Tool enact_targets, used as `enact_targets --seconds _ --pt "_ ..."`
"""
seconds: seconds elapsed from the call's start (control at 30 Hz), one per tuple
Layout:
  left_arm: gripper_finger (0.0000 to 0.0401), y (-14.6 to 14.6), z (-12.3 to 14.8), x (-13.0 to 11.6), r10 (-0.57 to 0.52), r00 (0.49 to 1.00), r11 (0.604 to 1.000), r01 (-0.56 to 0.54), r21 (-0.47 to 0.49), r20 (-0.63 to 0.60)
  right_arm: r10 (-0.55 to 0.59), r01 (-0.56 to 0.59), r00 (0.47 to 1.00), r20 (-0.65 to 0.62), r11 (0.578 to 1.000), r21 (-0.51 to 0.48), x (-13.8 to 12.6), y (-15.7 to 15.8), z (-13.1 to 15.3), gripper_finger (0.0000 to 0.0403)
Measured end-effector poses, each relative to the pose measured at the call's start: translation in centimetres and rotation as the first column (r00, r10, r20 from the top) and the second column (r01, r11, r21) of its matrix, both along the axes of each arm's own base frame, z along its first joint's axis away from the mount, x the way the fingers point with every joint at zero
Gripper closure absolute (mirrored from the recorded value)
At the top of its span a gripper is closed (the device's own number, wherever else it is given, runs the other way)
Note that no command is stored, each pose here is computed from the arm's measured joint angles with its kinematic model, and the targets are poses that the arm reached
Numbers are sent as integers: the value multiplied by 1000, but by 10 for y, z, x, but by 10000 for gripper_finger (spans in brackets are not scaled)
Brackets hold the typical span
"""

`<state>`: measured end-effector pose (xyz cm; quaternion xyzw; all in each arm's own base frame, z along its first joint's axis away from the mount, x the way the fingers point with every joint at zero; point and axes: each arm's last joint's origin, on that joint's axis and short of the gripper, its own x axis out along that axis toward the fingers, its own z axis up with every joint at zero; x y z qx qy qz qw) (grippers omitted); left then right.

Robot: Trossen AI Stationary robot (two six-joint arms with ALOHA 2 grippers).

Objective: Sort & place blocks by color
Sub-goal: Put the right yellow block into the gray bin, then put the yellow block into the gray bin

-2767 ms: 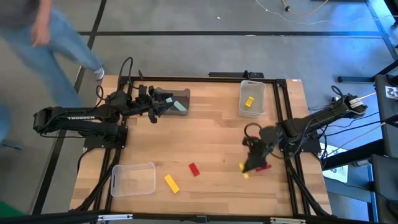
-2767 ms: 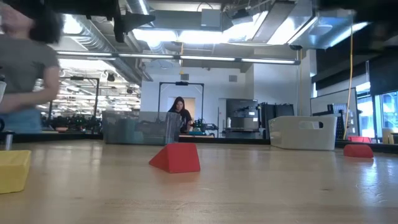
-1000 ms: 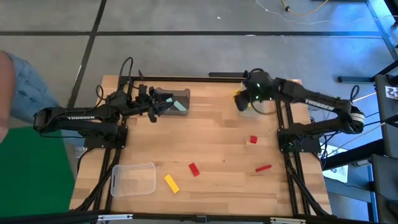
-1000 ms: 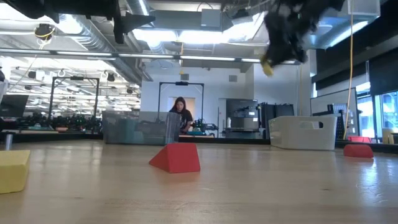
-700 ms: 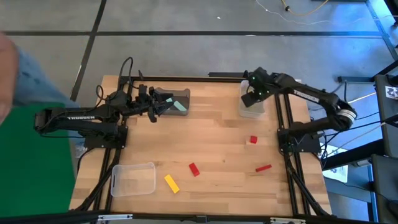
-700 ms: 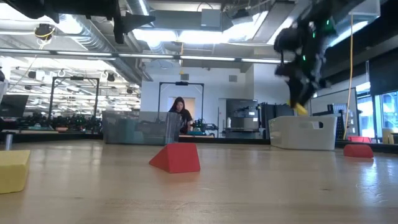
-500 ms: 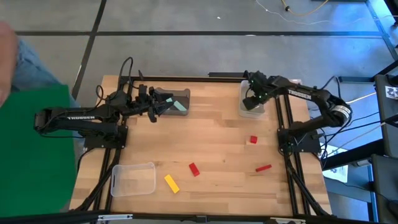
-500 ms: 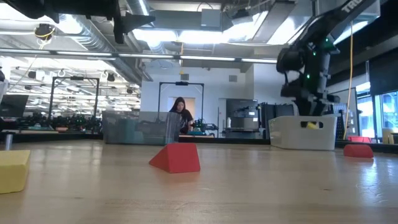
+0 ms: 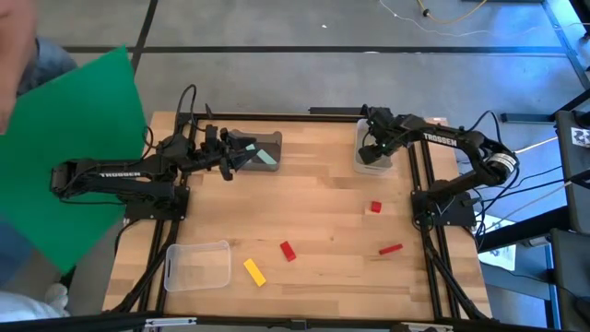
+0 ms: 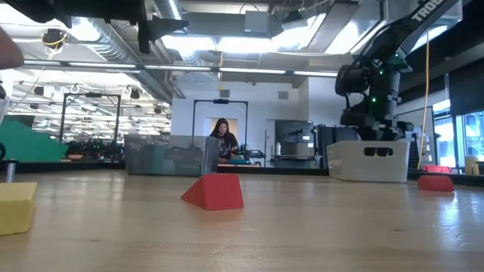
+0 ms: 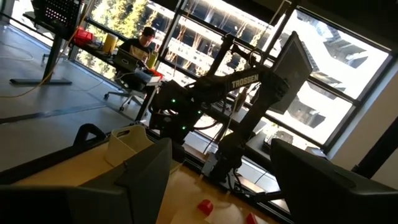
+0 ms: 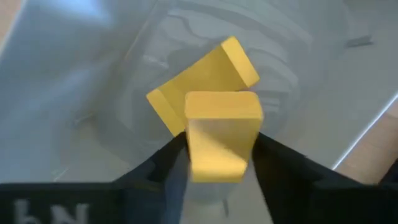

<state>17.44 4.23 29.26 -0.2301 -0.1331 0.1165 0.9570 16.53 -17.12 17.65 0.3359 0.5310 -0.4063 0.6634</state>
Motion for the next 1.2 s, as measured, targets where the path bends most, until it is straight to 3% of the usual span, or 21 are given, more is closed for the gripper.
enact_targets --seconds 0.13,0.23,0.53,0.7,0.8,0.93,1.07,1.2 --pt "136 0 0 0 0 1000 1000 0 0 0 0 0 1000 0 1000 0 0 0 0 171" --pt "136 0 0 0 0 1000 1000 0 0 0 5 -5 1000 -1 1000 0 0 0 0 150" --pt "136 0 0 0 -1 1000 1000 1 -2 1 92 -87 994 64 994 -65 -9 10 26 142" --pt "136 0 0 0 -1 1000 1000 1 -2 1 156 -115 957 245 978 -173 -20 28 63 142" --pt "136 0 0 0 -1 1000 1000 1 -2 0 243 -140 863 443 958 -251 -23 43 89 142" --pt "136 0 0 0 -9 1000 1000 9 -1 0 399 -180 642 655 909 -377 -23 65 124 142" --pt "136 -1 0 0 -23 1000 1000 23 3 -1 521 -180 430 737 849 -496 -23 86 152 141" --pt "136 -1 0 0 -26 1000 1000 26 6 -2 615 -176 271 740 788 -590 -20 102 169 141"
